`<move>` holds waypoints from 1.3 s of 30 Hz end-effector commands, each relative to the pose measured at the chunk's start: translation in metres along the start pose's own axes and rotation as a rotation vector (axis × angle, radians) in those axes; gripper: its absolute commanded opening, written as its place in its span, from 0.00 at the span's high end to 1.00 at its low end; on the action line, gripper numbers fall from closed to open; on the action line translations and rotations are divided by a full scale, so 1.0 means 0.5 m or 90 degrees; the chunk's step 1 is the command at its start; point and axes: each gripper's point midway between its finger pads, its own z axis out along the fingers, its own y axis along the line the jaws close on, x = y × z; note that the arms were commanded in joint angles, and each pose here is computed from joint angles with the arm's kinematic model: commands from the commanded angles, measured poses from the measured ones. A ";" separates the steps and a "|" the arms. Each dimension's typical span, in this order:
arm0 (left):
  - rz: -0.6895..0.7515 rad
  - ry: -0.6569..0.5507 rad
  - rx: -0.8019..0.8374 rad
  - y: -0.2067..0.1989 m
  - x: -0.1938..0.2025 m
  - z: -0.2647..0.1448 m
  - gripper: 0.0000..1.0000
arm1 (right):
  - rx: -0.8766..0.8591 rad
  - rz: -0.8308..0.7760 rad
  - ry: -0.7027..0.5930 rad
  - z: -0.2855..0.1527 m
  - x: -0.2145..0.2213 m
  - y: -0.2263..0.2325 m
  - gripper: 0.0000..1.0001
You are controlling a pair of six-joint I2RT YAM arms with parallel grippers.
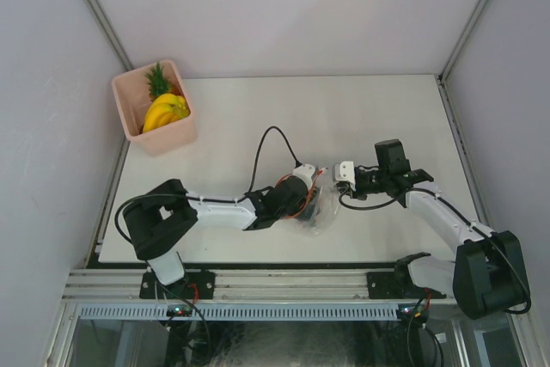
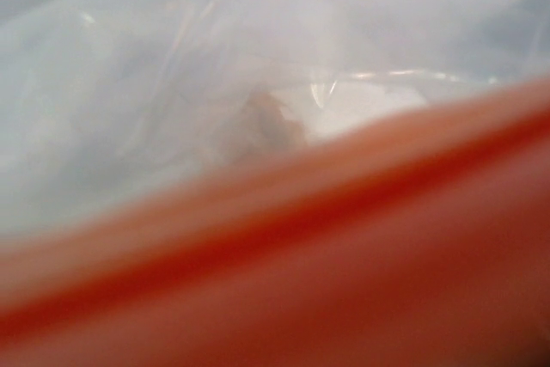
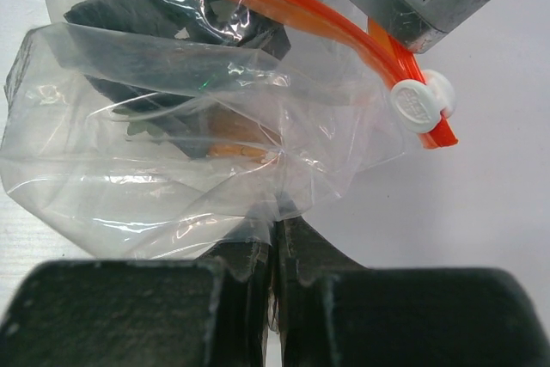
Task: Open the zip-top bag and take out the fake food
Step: Pick up the fake vegetable from the zipper food storage bag.
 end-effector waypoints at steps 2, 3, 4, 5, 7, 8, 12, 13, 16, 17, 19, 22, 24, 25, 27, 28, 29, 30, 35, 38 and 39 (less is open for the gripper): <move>-0.016 -0.055 0.007 -0.022 -0.056 0.009 0.55 | 0.007 -0.025 -0.031 -0.002 -0.041 -0.024 1.00; -0.014 -0.059 0.010 -0.025 -0.058 0.007 0.60 | 0.007 -0.024 -0.031 -0.002 -0.040 -0.023 1.00; -0.014 -0.063 0.011 -0.024 -0.062 0.005 0.63 | 0.007 -0.025 -0.031 -0.002 -0.041 -0.023 1.00; -0.013 -0.067 0.011 -0.024 -0.063 0.003 0.64 | 0.007 -0.025 -0.030 -0.003 -0.040 -0.024 1.00; -0.016 -0.077 0.013 -0.022 -0.070 -0.006 0.65 | 0.010 -0.027 -0.030 -0.004 -0.041 -0.025 1.00; -0.018 -0.083 0.017 -0.022 -0.074 -0.012 0.66 | 0.011 -0.026 -0.030 -0.005 -0.040 -0.026 1.00; -0.032 -0.097 0.045 -0.015 -0.077 -0.038 0.71 | 0.018 -0.025 -0.030 -0.011 -0.040 -0.030 1.00; -0.037 -0.100 0.057 -0.016 -0.078 -0.045 0.73 | 0.021 -0.025 -0.030 -0.012 -0.040 -0.032 1.00; -0.050 -0.112 0.087 -0.012 -0.086 -0.065 0.79 | 0.024 -0.022 -0.031 -0.015 -0.039 -0.034 1.00; -0.052 -0.113 0.097 -0.013 -0.087 -0.070 0.82 | 0.025 -0.021 -0.030 -0.016 -0.038 -0.035 1.00; -0.056 -0.109 0.104 -0.006 -0.084 -0.074 0.85 | 0.025 -0.020 -0.030 -0.016 -0.037 -0.034 1.00; -0.056 -0.101 0.110 0.002 -0.078 -0.074 0.87 | 0.022 -0.019 -0.031 -0.014 -0.037 -0.033 1.00; -0.050 -0.095 0.128 -0.005 -0.075 -0.071 0.85 | 0.021 -0.017 -0.030 -0.013 -0.036 -0.033 1.00; -0.047 -0.091 0.137 -0.011 -0.075 -0.070 0.84 | 0.020 -0.017 -0.030 -0.012 -0.035 -0.032 1.00; -0.044 -0.086 0.149 -0.021 -0.076 -0.066 0.80 | 0.017 -0.016 -0.030 -0.010 -0.035 -0.031 1.00; -0.043 -0.084 0.151 -0.022 -0.077 -0.063 0.78 | 0.017 -0.016 -0.030 -0.010 -0.035 -0.031 1.00; -0.044 -0.081 0.151 -0.024 -0.077 -0.059 0.77 | 0.015 -0.016 -0.030 -0.009 -0.035 -0.030 1.00; -0.044 -0.081 0.151 -0.025 -0.079 -0.055 0.76 | 0.015 -0.017 -0.030 -0.008 -0.034 -0.030 1.00; -0.047 -0.068 0.135 -0.021 -0.077 -0.031 0.71 | 0.012 -0.014 -0.028 -0.005 -0.033 -0.028 1.00; -0.050 -0.064 0.122 -0.016 -0.076 -0.019 0.67 | 0.008 -0.012 -0.027 -0.005 -0.032 -0.027 1.00; -0.050 -0.066 0.117 -0.017 -0.084 -0.014 0.63 | 0.006 -0.011 -0.026 -0.004 -0.031 -0.026 1.00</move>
